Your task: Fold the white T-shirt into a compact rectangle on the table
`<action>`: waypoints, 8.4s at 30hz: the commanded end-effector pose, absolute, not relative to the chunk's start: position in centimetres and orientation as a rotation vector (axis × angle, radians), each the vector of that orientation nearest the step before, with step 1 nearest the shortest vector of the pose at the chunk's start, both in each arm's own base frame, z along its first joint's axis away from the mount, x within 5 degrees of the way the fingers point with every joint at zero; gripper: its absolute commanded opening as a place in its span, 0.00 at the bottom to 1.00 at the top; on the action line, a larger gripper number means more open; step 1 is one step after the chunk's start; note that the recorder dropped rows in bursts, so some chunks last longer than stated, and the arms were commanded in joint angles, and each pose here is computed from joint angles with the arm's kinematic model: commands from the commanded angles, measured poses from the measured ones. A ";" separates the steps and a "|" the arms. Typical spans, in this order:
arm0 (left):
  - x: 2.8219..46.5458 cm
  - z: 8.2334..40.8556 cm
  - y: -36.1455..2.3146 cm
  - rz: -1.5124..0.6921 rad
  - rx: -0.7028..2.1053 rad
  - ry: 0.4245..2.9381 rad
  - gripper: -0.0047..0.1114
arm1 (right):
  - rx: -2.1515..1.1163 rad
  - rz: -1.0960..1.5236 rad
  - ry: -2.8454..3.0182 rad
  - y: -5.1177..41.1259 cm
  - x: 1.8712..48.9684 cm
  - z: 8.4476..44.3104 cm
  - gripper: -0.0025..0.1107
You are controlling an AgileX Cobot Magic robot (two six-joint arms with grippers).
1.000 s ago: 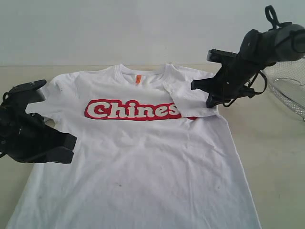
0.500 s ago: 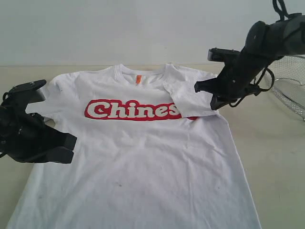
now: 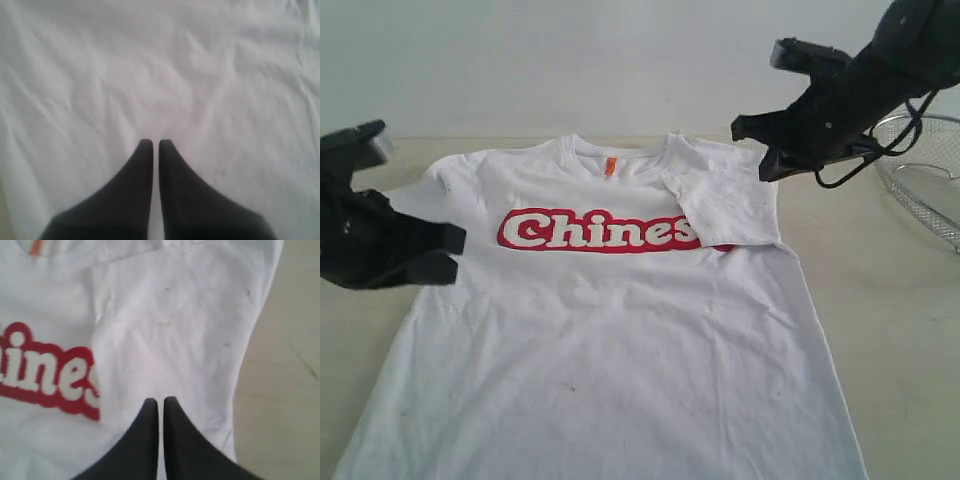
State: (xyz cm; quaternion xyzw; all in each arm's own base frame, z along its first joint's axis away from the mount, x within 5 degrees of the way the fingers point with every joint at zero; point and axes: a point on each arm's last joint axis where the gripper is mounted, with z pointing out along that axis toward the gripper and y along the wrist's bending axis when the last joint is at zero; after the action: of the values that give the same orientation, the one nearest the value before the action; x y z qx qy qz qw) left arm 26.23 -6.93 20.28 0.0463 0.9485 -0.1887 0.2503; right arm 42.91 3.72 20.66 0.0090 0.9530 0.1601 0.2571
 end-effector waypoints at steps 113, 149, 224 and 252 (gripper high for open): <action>45.2 17.6 6.2 -0.722 -0.270 2.376 0.08 | -0.302 0.453 2.563 11.3 25.0 16.7 0.02; 46.6 13.3 -7.6 -0.755 -0.084 2.429 0.20 | -0.312 0.461 2.570 11.3 24.9 16.6 0.02; 51.4 17.4 -1.8 -0.394 0.074 2.534 0.08 | -0.331 0.464 2.572 11.4 24.8 16.7 0.02; 52.9 12.7 -1.3 -0.435 -0.007 2.602 0.08 | -0.298 0.445 2.555 11.2 25.1 16.7 0.02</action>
State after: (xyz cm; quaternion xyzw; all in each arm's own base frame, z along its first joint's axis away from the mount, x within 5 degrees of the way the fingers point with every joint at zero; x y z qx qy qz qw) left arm 53.09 -1.68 10.77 0.0004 0.9572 -0.1571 0.2431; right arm 25.07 11.31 16.51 -0.1164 0.9458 0.1665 0.2532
